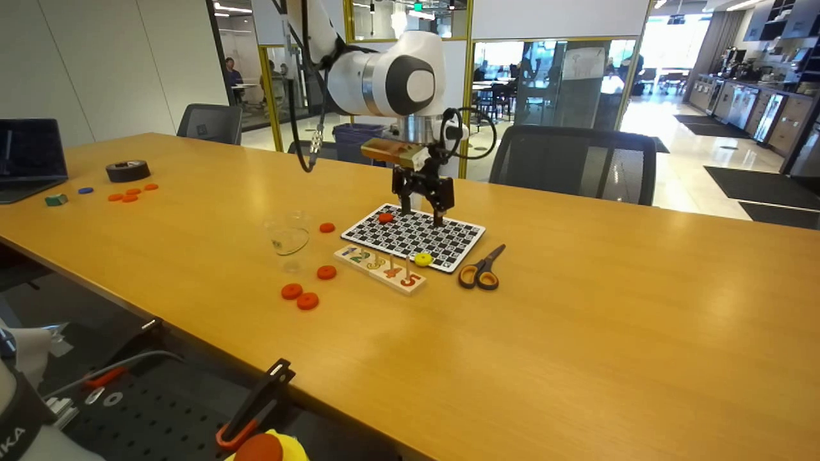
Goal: Place the yellow rings inside the white cup, put the orange rings in the clear cup
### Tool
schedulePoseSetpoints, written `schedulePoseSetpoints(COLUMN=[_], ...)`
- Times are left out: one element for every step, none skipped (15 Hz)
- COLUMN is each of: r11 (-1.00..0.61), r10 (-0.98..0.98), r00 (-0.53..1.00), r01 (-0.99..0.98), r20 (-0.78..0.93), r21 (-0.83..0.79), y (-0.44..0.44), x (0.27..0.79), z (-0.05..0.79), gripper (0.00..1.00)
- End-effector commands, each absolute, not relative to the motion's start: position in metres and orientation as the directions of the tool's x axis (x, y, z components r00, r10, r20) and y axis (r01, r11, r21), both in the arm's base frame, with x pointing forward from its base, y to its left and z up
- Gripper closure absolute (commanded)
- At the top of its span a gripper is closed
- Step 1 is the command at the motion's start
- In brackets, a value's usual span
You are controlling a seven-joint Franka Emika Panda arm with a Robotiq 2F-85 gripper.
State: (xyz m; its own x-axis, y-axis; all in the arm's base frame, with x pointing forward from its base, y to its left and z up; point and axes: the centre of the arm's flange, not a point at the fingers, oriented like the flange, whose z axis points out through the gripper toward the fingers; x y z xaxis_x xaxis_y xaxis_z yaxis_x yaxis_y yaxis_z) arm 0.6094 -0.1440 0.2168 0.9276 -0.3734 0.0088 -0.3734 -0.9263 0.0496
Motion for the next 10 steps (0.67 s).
schedulePoseSetpoints(r11=[-0.946,-0.949,-0.951,-0.953,-0.953,-0.954,-0.953,-0.953,-0.951,-0.951], r10=[-0.324,-0.314,-0.308,-0.301,-0.301,-0.297,-0.301,-0.304,-0.308,-0.308], r00=[0.946,0.949,0.951,0.952,0.952,0.953,0.952,0.951,0.95,0.95], r01=[-0.324,-0.314,-0.309,-0.303,-0.302,-0.298,-0.302,-0.304,-0.308,-0.308], r20=[-0.021,-0.03,-0.041,-0.047,-0.055,-0.059,-0.058,-0.056,-0.05,-0.046], r21=[-0.003,-0.012,-0.018,-0.023,-0.017,-0.013,-0.003,-0.002,0.0,-0.001], y=[-0.156,-0.159,-0.16,-0.16,-0.159,-0.158,-0.156,-0.155,-0.154,-0.153], x=[0.558,0.551,0.547,0.544,0.543,0.544,0.546,0.548,0.552,0.555], z=[0.202,0.194,0.187,0.181,0.175,0.171,0.168,0.165,0.164,0.164], gripper=[0.0,0.0,0.0,0.0,0.0,0.0,0.0,0.0,0.0,0.0])
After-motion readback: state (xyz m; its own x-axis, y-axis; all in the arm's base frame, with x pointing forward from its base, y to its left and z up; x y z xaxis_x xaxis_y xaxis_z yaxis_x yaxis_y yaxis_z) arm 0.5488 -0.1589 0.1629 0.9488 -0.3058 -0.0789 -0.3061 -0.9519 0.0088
